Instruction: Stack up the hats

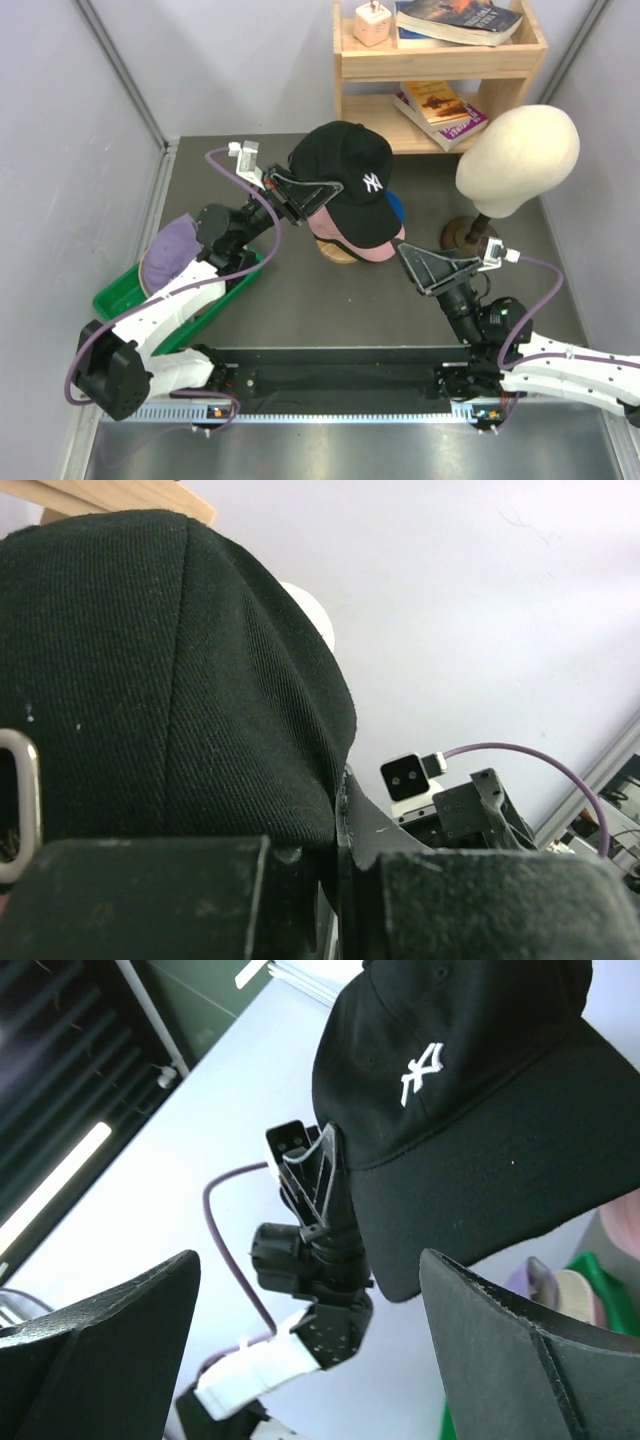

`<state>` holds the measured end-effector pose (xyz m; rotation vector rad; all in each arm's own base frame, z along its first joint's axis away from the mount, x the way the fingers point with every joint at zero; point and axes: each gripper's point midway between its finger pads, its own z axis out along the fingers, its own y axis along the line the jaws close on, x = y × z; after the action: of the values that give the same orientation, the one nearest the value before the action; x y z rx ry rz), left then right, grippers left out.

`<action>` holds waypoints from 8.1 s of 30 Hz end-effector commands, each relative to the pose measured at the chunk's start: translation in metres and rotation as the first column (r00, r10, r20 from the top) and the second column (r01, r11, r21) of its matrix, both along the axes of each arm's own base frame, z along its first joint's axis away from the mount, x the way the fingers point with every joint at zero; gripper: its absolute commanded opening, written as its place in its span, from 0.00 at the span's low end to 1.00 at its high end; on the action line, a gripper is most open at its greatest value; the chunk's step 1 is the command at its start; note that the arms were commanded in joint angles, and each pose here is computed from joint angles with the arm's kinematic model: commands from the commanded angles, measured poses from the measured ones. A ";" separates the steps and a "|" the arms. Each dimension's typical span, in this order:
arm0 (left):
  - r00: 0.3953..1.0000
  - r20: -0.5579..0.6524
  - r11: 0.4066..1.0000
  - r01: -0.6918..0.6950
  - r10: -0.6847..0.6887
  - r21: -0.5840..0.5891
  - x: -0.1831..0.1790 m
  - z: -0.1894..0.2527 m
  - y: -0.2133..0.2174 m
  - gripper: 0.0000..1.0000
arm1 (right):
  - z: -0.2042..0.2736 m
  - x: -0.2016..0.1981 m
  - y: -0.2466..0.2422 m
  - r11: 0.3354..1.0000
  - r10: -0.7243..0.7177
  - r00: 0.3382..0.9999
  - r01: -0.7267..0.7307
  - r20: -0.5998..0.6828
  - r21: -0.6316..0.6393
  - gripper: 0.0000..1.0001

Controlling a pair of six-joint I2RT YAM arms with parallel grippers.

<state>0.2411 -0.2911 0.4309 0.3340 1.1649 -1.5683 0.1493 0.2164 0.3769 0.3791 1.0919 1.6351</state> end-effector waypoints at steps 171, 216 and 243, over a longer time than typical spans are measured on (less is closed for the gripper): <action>0.392 0.345 0.181 -0.841 0.852 0.509 0.024 -0.082 0.195 0.99 | -0.271 0.156 -0.080 0.840 -0.440 0.729 0.128 -0.524 -0.527 0.04; 0.427 0.352 0.186 -0.816 0.833 0.548 0.031 -0.095 0.184 0.99 | -0.210 0.125 -0.027 0.909 -0.097 0.949 -0.040 -0.302 -0.415 0.62; 0.435 0.356 0.184 -0.807 0.827 0.561 0.034 -0.099 0.180 0.99 | -0.269 0.123 -0.024 0.895 -0.101 0.844 -0.155 -0.527 -0.419 0.00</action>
<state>0.2746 -0.1082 0.3262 0.0814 1.5580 -0.0758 0.2634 0.1962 0.1406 0.4237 1.7648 1.3333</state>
